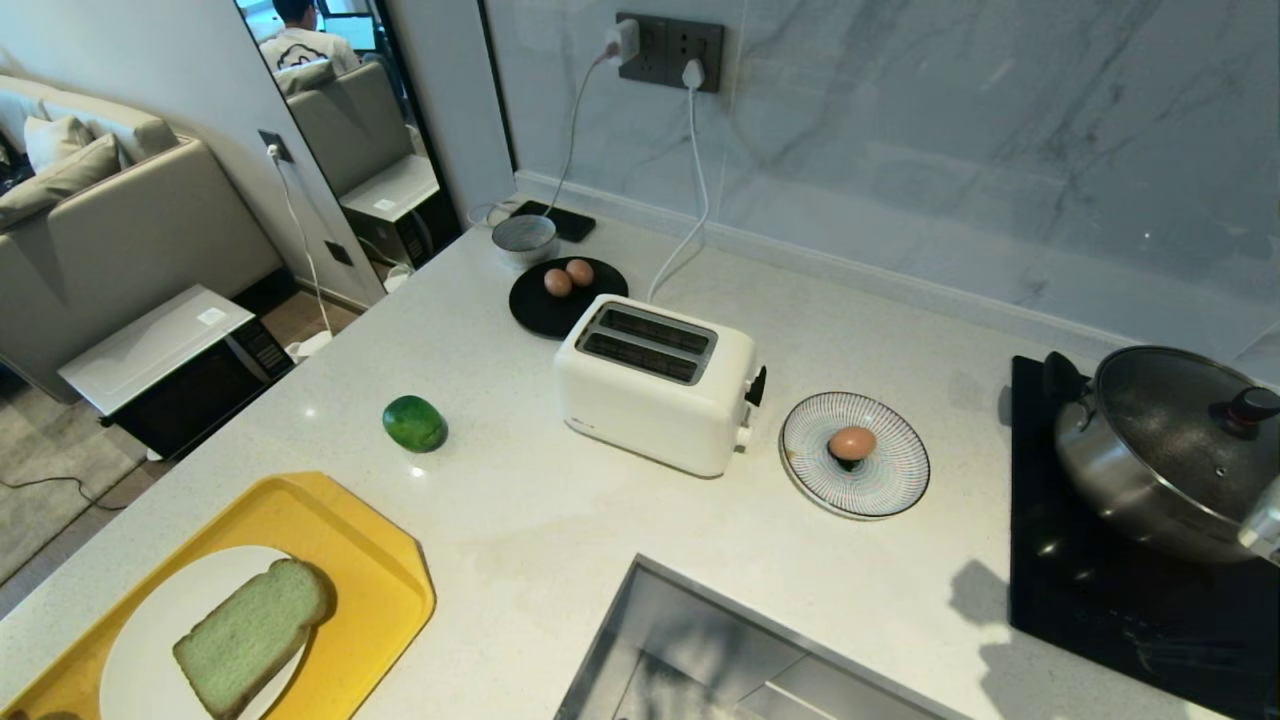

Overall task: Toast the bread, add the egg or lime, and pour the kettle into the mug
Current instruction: Pick up the egg

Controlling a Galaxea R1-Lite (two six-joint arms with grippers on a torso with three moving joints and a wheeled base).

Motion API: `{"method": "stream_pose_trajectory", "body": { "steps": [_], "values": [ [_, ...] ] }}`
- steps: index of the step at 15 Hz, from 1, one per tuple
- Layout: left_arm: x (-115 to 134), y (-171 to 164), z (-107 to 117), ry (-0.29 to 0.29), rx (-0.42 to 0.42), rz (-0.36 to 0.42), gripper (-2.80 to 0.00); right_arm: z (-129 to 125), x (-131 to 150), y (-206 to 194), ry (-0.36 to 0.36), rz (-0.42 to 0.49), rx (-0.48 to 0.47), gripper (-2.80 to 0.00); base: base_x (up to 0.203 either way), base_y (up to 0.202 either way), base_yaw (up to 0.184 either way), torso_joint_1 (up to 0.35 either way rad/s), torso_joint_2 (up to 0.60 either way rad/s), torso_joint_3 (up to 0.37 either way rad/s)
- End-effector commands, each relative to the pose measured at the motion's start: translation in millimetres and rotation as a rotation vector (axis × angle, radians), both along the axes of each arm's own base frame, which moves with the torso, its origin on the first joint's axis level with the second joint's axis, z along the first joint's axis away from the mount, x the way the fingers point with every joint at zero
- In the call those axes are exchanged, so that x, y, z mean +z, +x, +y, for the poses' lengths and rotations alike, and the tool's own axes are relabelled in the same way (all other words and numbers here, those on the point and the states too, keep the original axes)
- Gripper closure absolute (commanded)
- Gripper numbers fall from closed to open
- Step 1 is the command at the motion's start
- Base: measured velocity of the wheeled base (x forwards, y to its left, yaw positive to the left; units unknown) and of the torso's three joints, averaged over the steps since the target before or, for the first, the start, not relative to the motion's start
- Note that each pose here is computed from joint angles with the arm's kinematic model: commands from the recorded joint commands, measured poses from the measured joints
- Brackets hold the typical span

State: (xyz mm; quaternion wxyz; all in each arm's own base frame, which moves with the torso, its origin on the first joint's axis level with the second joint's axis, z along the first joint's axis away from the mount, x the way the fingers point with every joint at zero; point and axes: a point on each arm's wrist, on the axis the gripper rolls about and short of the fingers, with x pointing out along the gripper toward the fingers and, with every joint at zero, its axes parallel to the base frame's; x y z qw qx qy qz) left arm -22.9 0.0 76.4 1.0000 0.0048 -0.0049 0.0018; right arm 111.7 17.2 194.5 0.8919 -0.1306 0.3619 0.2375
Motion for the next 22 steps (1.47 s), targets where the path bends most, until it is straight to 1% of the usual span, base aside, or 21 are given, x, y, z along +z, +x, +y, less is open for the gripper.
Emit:
{"method": "stream_pose_trajectory", "body": {
  "steps": [1, 3, 5, 6, 8, 10, 12, 14, 16, 17, 18, 21, 22],
  "values": [
    [0.1, -0.1, 0.0, 0.0, 0.001, -0.001, 0.0, 4.7, -13.5, 27.6, 0.058, 0.122, 0.041, 0.0, 0.0, 0.0, 0.0, 0.0, 0.0, 0.0],
    [0.0, -0.1, 0.0, 0.0, -0.001, -0.001, 0.0, 6.9, -21.7, 51.2, 0.063, 0.108, 0.041, 0.0, 0.0, 0.0, 0.0, 0.0, 0.0, 0.0],
    [0.0, -0.1, 0.0, 0.0, 0.0, -0.001, 0.0, 10.3, -28.8, 82.3, 0.064, 0.001, 0.056, 0.0, 0.0, 0.0, 0.0, 0.0, 0.0, 0.0],
    [0.0, -0.1, 0.0, 0.0, 0.0, -0.001, 0.0, 13.1, -33.5, 94.4, 0.05, -0.05, 0.086, 0.0, 0.0, 0.0, 0.0, 0.0, 0.0, 0.0],
    [0.0, -0.1, 0.0, 0.0, 0.001, -0.001, 0.0, 19.9, -45.3, 107.9, 0.03, -0.095, 0.137, 0.0, 0.0, 0.0, 0.0, 0.0, 0.0, 0.0],
    [0.0, -0.1, 0.0, 0.0, 0.0, -0.001, 0.0, 22.1, -52.9, 120.1, -0.009, -0.112, 0.176, 0.0, 0.0, 0.0, 0.0, 0.0, 0.0, 0.0],
    [0.0, -0.1, 0.0, 0.0, 0.0, -0.001, 0.0, 22.7, -48.6, 127.2, -0.038, -0.151, 0.204, 0.0, 0.0, 0.0, 0.0, 0.0, 0.0, 0.0],
    [0.0, -0.1, 0.0, 0.0, 0.001, -0.001, 0.0, 22.3, -46.6, 127.3, -0.056, -0.17, 0.222, 0.0, 0.0, 0.0, 0.0, 0.0, 0.0, 0.0],
    [0.0, -0.1, 0.0, 0.0, 0.001, -0.001, 0.0, 21.5, -42.4, 129.8, -0.054, -0.183, 0.213, 0.0, 0.0, 0.0, 0.0, 0.0, 0.0, 0.0],
    [0.1, -0.1, 0.0, 0.0, 0.001, -0.001, 0.0, 21.1, -43.6, 131.0, -0.055, -0.175, 0.201, 0.0, 0.0, 0.0, 0.0, 0.0, 0.0, 0.0],
    [0.0, -0.1, 0.0, 0.0, 0.0, -0.001, 0.0, 19.5, -43.2, 130.7, -0.073, -0.175, 0.181, 0.0, 0.0, 0.0, 0.0, 0.0, 0.0, 0.0],
    [0.0, -0.1, 0.0, 0.0, 0.001, -0.001, 0.0, 16.0, -39.9, 129.0, -0.212, -0.196, 0.074, 0.0, 0.0, 0.0, 0.0, 0.0, 0.0, 0.0],
    [0.0, -0.1, 0.0, 0.0, 0.001, -0.001, 0.0, 15.2, -38.5, 128.7, -0.241, -0.204, 0.055, 0.0, 0.0, 0.0, 0.0, 0.0, 0.0, 0.0]
  ]
}}
